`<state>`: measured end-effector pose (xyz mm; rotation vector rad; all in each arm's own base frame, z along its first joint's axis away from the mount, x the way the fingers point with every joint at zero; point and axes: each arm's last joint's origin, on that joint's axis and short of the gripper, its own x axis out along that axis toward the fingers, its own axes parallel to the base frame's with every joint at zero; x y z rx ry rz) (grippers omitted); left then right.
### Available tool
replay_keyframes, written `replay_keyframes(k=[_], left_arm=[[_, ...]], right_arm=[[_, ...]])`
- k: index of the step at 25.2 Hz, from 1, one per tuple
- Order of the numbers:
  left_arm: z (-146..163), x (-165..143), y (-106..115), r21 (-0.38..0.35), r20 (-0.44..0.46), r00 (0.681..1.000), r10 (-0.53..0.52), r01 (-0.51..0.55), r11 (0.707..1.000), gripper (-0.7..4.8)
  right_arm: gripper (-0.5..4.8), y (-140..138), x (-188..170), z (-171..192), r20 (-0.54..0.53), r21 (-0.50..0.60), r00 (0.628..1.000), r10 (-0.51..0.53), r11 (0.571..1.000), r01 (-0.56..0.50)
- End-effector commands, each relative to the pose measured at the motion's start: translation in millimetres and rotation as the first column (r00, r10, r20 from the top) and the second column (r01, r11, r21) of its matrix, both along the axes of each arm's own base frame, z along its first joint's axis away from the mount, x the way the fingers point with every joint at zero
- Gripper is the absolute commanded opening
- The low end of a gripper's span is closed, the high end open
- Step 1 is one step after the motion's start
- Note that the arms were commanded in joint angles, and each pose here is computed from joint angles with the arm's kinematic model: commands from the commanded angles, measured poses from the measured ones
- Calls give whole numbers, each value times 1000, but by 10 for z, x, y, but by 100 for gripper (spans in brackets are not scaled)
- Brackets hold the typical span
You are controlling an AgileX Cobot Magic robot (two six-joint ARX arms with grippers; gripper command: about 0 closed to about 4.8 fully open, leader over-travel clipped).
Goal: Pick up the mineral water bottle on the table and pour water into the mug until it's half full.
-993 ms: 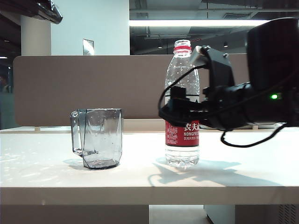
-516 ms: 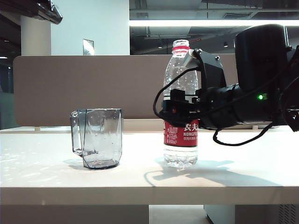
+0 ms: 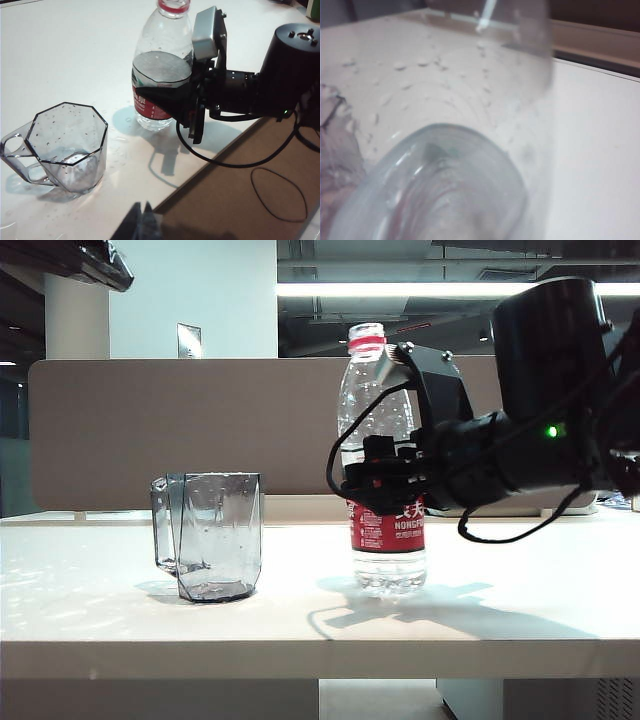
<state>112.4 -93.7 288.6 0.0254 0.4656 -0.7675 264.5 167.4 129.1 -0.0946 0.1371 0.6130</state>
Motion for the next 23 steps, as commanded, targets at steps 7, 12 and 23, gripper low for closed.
replay_keyframes(k=[7,12,23], left_arm=[[35,-2,0,-9,18,1000,-3,3,1000,-1],[35,-2,-1,-9,18,1000,-4,4,1000,-1],[35,-2,0,-9,17,1000,-4,4,1000,-1]], right_arm=[[198,81,159,325,-24,-367,1000,8,930,-16],[198,129,303,548,41,-606,999,-22,795,42],[199,410,268,783,216,-876,957,196,471,101]])
